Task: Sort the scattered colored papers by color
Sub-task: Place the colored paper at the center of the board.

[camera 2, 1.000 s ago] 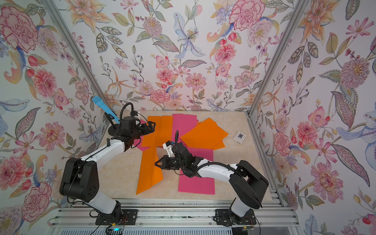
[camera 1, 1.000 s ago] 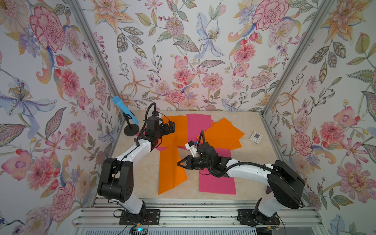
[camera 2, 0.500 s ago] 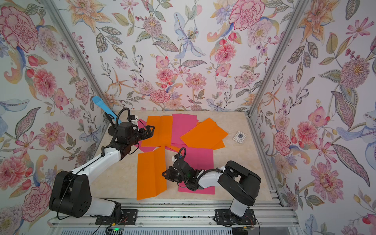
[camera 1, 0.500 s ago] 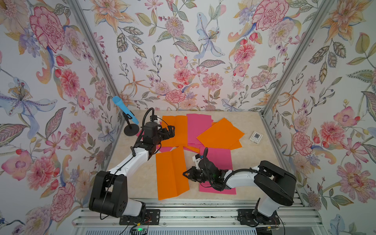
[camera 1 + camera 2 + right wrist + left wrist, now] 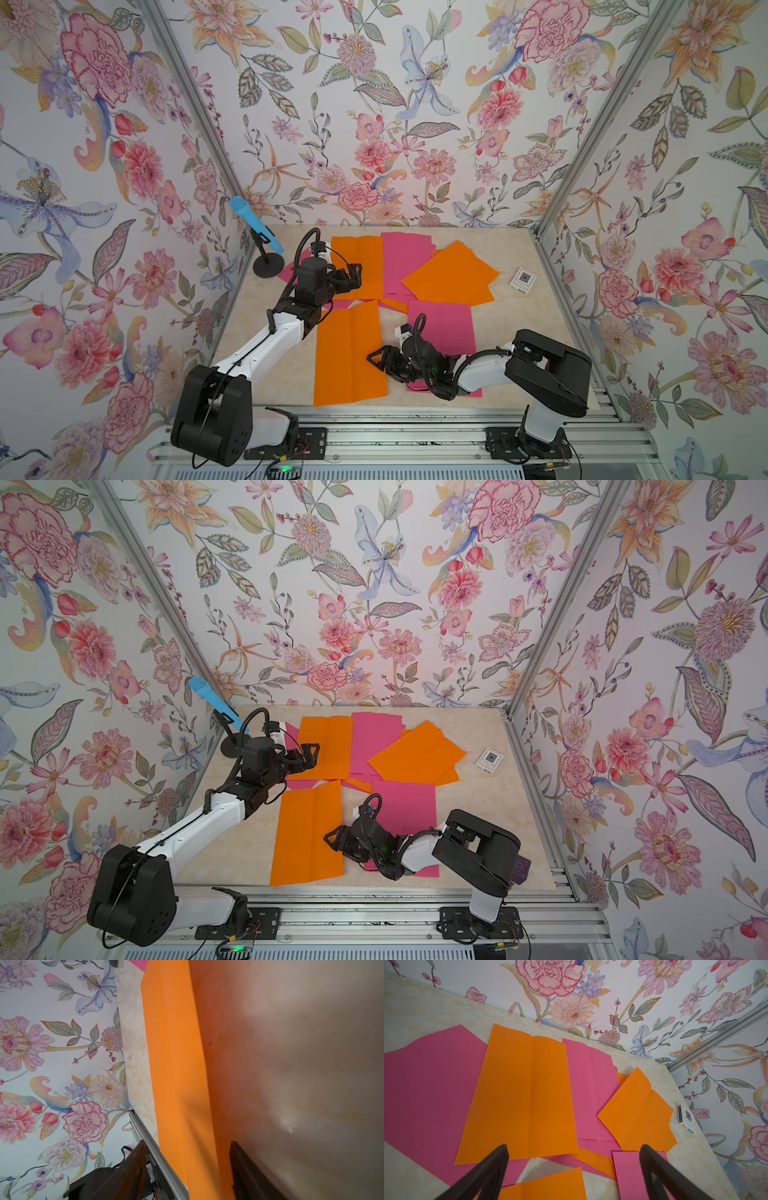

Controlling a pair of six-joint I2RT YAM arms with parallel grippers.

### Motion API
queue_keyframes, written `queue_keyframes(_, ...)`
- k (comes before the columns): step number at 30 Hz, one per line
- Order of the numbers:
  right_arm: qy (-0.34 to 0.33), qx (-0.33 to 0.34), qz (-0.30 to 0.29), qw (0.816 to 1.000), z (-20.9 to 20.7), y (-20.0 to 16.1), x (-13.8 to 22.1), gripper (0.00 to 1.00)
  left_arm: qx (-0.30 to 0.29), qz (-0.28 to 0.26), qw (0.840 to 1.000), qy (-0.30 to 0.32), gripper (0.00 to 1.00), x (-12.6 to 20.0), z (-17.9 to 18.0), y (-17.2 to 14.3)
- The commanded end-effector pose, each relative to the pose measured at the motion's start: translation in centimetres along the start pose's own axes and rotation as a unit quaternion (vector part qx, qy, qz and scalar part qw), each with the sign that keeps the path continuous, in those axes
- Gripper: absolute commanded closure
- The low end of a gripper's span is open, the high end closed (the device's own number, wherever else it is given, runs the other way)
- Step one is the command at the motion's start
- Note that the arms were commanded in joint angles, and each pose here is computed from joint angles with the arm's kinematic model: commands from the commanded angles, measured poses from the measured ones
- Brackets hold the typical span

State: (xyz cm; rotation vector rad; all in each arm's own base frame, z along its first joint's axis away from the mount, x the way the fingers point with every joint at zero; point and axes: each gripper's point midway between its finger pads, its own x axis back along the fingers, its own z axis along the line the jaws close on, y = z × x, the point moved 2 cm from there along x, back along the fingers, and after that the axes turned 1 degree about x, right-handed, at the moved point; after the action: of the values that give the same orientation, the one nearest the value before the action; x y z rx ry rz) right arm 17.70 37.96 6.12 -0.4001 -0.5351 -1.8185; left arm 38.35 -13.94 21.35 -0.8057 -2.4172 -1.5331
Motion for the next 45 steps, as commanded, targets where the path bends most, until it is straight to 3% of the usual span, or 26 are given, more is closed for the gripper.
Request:
queue_keyframes(1,-0.007,0.018,-0.036,0.999,0.8,1.1,1.6,0.17,0.003,0.000,1.000,0.013,0.00,1.0,0.0,-0.7)
queue_keyframes(6,-0.048,0.085,-0.093,0.991,2.4,3.3,5.0,0.14,0.012,0.015,0.999,0.035,0.00,1.9,0.6,-3.0)
queue_keyframes(11,-0.074,0.139,-0.158,0.975,3.8,6.9,10.1,0.05,0.049,0.064,0.993,0.092,0.00,2.5,3.4,-7.8)
queue_keyframes(14,-0.078,0.136,-0.158,0.975,3.0,9.3,12.2,0.04,0.078,0.085,0.985,0.127,0.00,3.0,5.3,-11.0)
queue_keyframes(22,-0.118,0.093,-0.147,0.978,-2.7,14.4,15.5,0.03,0.080,0.110,0.964,0.227,0.00,3.3,9.5,-15.2)
queue_keyframes(38,-0.134,0.029,-0.163,0.977,-8.5,21.2,18.7,0.02,0.047,0.143,0.967,0.206,0.00,-0.5,8.8,-16.3)
queue_keyframes(45,-0.128,-0.003,-0.194,0.973,-10.5,24.0,20.7,0.03,0.042,0.093,0.979,0.175,0.00,0.7,6.3,-11.7)
